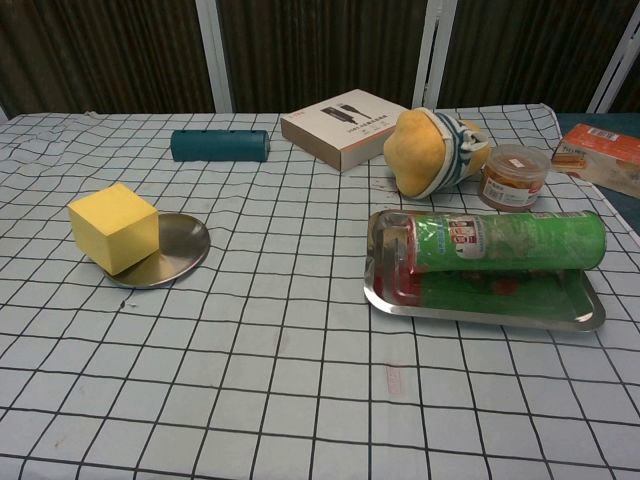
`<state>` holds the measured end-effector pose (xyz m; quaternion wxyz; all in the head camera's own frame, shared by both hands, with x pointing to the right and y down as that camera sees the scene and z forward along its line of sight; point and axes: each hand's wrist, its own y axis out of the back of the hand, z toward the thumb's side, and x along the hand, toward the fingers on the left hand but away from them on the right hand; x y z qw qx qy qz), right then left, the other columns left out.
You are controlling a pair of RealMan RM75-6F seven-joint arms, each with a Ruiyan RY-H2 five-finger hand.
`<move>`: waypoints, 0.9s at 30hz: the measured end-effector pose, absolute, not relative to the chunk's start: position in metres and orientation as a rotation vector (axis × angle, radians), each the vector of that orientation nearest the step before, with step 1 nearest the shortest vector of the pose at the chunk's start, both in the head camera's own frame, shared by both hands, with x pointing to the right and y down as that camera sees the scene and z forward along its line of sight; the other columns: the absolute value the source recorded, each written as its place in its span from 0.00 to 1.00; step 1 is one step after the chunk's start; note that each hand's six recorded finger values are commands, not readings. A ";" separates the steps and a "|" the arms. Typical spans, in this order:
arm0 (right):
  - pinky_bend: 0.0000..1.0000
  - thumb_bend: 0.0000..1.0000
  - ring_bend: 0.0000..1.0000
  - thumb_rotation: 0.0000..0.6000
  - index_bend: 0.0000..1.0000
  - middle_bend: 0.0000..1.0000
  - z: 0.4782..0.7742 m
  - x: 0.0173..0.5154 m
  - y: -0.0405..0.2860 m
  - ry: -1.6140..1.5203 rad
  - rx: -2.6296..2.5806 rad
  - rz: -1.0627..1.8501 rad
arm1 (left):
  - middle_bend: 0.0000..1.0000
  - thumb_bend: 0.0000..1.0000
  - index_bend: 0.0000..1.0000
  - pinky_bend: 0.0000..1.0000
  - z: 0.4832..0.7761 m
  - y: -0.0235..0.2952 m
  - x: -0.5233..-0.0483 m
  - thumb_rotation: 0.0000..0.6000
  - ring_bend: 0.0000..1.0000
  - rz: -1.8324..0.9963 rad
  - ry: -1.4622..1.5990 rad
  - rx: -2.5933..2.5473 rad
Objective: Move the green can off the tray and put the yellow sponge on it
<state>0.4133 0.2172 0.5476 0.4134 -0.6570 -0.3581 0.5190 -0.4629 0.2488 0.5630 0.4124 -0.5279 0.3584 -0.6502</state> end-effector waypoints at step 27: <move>0.01 0.03 0.10 1.00 0.09 0.11 0.573 0.385 0.194 -0.799 -1.784 1.279 | 0.00 0.25 0.00 0.12 0.570 0.247 -0.461 1.00 0.00 -1.631 0.863 -1.341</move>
